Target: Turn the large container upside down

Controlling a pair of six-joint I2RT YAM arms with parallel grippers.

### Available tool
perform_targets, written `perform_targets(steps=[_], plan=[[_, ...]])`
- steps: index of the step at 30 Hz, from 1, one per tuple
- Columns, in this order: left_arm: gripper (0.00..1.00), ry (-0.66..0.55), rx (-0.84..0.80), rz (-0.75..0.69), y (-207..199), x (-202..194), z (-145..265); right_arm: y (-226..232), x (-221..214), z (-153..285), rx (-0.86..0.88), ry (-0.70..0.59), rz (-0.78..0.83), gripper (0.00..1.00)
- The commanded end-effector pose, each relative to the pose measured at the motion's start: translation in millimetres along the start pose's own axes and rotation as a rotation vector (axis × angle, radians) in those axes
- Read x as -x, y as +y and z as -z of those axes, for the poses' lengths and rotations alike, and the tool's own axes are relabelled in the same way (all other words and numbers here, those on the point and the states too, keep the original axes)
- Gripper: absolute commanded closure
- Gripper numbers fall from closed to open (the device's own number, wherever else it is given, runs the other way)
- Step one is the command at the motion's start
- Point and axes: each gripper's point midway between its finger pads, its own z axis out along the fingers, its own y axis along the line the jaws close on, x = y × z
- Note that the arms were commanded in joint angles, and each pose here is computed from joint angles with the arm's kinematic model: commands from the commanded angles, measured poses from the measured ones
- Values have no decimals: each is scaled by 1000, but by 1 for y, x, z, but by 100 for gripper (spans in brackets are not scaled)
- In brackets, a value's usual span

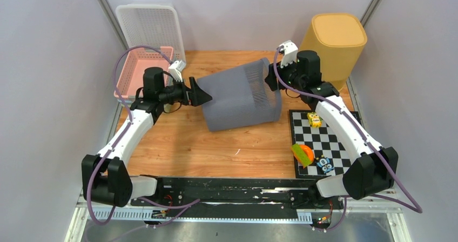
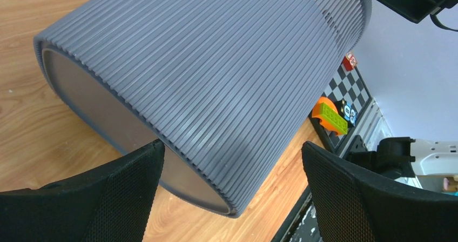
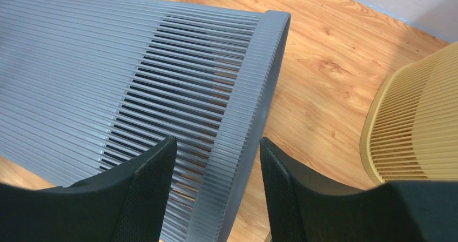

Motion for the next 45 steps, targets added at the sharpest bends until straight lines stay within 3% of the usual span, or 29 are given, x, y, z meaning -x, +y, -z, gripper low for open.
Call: perform_targets(steps=[1, 10, 18, 29, 45], plan=[[4, -6, -43, 19, -1, 0, -5, 0, -3, -4, -17, -7, 29, 41], [7, -3, -34, 30, 4, -5, -6, 3, -8, -9, -2, 5, 30, 47], [16, 8, -118, 70, -8, -4, -8, 3, -17, -15, 2, 27, 16, 57], [16, -65, -199, 84, -38, 22, 3, 10, -23, -23, 46, 57, -40, 59], [16, -183, -253, 84, -65, 63, 14, 16, -23, -24, 167, 85, -311, 59]])
